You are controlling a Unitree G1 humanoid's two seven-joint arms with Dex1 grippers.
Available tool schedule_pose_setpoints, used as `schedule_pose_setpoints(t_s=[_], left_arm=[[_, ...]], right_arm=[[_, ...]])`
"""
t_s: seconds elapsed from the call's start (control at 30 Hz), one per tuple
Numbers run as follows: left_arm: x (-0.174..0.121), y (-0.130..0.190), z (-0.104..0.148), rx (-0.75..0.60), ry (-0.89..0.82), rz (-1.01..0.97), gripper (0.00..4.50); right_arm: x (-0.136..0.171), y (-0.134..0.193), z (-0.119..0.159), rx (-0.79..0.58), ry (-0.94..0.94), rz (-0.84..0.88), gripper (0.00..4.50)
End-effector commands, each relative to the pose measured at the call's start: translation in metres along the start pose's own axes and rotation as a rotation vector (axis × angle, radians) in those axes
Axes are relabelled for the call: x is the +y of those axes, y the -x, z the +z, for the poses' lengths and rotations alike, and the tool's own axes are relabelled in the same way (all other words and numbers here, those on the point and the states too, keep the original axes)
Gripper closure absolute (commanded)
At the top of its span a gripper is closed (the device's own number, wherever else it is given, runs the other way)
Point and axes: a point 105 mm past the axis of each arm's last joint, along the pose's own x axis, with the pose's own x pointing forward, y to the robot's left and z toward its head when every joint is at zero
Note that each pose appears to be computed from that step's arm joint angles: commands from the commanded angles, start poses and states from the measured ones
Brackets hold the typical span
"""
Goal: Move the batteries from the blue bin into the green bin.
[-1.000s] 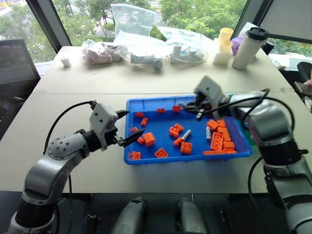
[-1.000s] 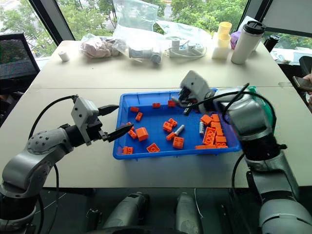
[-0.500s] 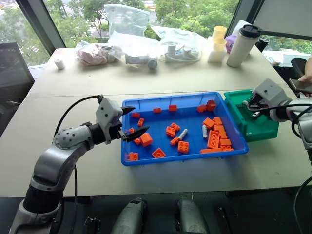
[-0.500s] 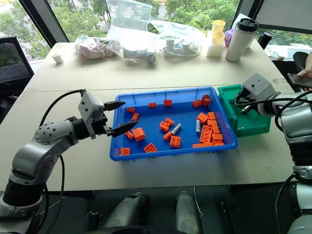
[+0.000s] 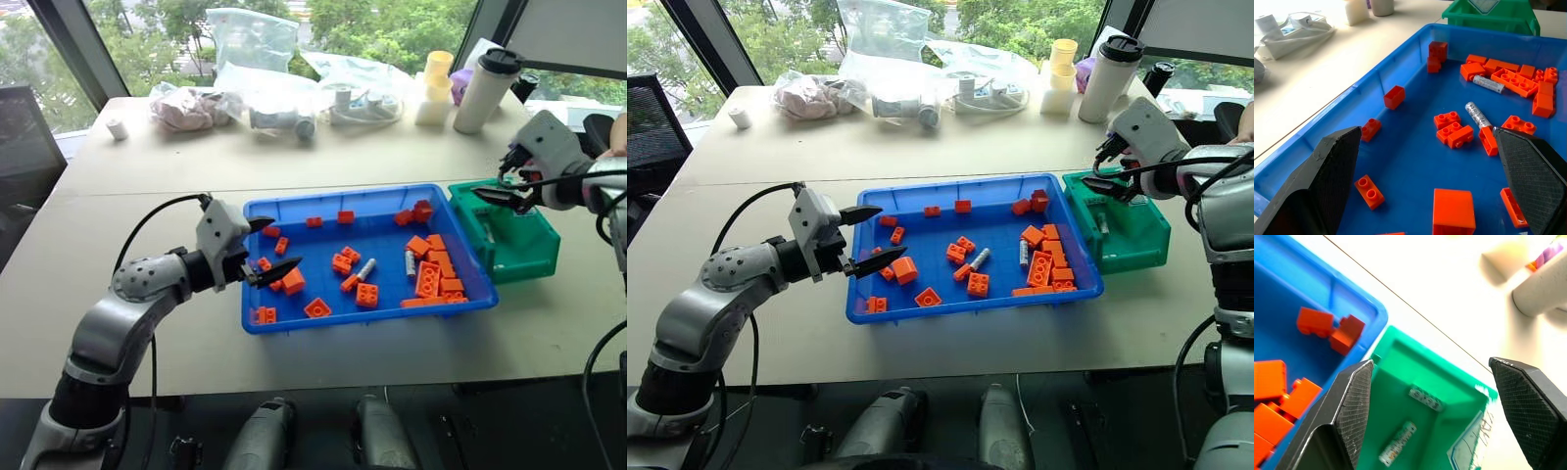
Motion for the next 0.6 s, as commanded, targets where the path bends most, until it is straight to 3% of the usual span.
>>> schedule_pose_setpoints(t_s=[0.03,0.3,0.6], left_arm=[[0.003,0.003,0.012,-0.034,-0.039,0.015,0.0],[0.002,0.003,0.014,-0.036,-0.037,0.016,0.0],[0.002,0.008,0.014,-0.025,-0.04,0.032,0.0]], right_arm=[[0.06,-0.014,0.02,-0.076,0.041,0.222,0.51],[0.114,-0.048,-0.006,-0.021,0.046,0.371,0.51],[0.133,-0.064,-0.027,0.048,0.27,0.479,0.51]])
